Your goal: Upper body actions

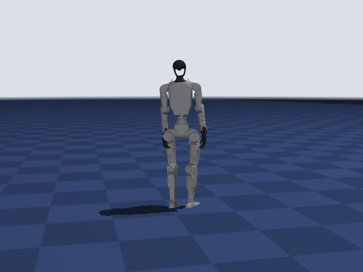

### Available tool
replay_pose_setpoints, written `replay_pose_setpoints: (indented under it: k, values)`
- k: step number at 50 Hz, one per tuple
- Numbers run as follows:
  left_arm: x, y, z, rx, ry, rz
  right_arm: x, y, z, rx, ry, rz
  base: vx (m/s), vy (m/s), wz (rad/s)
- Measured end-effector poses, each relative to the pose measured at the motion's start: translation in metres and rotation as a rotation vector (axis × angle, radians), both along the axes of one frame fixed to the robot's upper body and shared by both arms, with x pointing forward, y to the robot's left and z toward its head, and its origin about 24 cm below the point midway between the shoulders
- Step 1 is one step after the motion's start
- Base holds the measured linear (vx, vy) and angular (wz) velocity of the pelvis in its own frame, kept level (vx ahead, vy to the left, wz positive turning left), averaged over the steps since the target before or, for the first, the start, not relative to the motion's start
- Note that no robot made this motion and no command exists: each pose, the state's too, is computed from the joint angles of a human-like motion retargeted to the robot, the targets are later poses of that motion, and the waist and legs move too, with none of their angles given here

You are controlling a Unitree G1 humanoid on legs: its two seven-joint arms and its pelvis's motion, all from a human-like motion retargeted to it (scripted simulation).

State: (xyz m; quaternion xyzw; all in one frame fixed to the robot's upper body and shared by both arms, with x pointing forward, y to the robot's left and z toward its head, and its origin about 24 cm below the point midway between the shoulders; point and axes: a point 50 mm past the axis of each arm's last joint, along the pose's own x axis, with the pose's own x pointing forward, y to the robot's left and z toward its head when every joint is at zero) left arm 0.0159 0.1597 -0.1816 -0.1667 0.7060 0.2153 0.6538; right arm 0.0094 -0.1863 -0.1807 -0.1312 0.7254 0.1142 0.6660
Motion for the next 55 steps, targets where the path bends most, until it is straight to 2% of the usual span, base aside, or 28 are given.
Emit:
replay_pose_setpoints:
  k: [14,29,40,46,55]
  values:
    - [-0.016,0.014,0.001,0.017,0.023,0.076,-0.004,-0.01,0.001,-0.023,-0.008,-0.031,0.05,0.16,-0.93]
    - [-0.002,0.03,0.003,0.04,0.006,-0.164,0.015,-0.015,0.002,-0.026,-0.088,-0.028,-0.03,0.14,-1.07]
    - [0.004,0.026,0.002,0.015,-0.03,-0.37,0.038,-0.027,0.006,-0.067,-0.155,0.006,-0.01,-0.14,-3.23]
    - [0.002,0.017,0.001,-0.008,-0.03,-0.327,0.037,-0.03,0.006,-0.079,-0.144,-0.027,0.1,-0.22,-3.63]
    - [-0.02,0.015,0.0,-0.012,0.02,-0.27,0.017,-0.02,0.004,-0.073,-0.047,-0.206,0.26,-0.28,-2.78]
